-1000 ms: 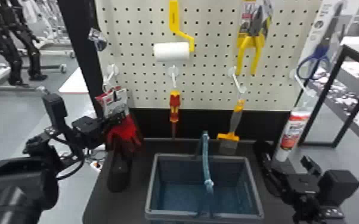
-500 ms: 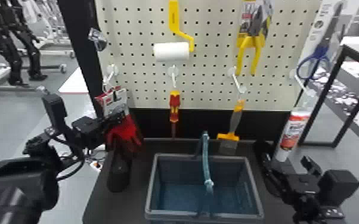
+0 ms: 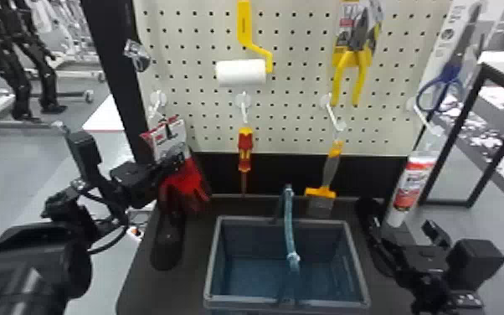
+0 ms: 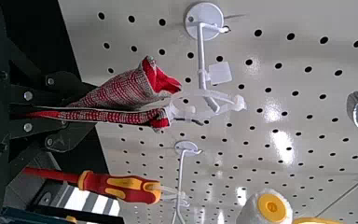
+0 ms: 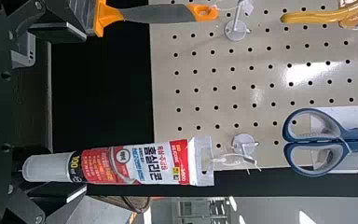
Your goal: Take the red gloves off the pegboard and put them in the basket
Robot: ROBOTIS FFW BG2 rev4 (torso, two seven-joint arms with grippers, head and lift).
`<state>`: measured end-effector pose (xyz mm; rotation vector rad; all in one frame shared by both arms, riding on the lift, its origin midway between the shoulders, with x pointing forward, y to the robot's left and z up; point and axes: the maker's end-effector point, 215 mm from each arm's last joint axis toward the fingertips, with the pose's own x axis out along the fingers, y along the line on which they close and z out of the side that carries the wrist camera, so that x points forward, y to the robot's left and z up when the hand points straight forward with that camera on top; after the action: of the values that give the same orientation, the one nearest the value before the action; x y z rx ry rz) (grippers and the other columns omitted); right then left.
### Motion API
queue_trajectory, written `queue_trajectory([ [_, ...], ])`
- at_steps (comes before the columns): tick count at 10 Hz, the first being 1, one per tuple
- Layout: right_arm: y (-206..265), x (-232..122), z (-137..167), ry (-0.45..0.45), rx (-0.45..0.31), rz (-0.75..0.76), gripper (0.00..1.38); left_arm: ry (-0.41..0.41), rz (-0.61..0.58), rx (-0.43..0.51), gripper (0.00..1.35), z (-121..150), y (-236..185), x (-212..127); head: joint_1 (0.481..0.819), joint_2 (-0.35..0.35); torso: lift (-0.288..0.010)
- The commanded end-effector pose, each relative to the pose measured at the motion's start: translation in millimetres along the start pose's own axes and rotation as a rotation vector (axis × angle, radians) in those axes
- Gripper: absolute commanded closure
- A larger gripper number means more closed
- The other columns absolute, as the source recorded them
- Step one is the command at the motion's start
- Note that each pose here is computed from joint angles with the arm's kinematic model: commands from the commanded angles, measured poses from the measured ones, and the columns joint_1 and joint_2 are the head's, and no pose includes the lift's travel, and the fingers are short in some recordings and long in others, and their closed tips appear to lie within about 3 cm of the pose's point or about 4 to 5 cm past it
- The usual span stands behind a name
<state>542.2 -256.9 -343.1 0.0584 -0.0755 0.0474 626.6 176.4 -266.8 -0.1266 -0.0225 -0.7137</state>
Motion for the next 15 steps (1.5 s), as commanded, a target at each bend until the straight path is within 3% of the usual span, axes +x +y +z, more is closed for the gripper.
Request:
queue_trajectory([
  [1, 0.2, 0.0, -0.2, 0.001, 0.000, 0.001, 0.17, -0.006, 0.004, -0.026, 1.22, -6.4, -9.3, -1.2, 0.549, 0.000, -0.100],
  [8, -0.6, -1.5, -5.5, 0.014, 0.005, 0.000, 0.17, -0.102, 0.083, -0.033, 1.22, 10.2, -30.2, -8.4, 0.549, 0.000, -0.100],
  [10, -1.1, -1.6, -6.3, 0.015, 0.005, 0.000, 0.17, -0.144, 0.094, -0.073, 1.22, 11.7, -43.3, 0.0, 0.549, 0.000, -0.100],
  [12, -0.2, -0.5, -6.1, 0.015, 0.005, 0.001, 0.17, -0.230, 0.123, -0.162, 1.22, 17.5, -55.0, 4.1, 0.549, 0.000, -0.100],
  [15, 0.9, -0.6, -7.9, 0.020, 0.003, 0.006, 0.17, -0.334, 0.154, -0.389, 1.22, 6.7, -81.5, 5.7, 0.549, 0.000, -0.100],
])
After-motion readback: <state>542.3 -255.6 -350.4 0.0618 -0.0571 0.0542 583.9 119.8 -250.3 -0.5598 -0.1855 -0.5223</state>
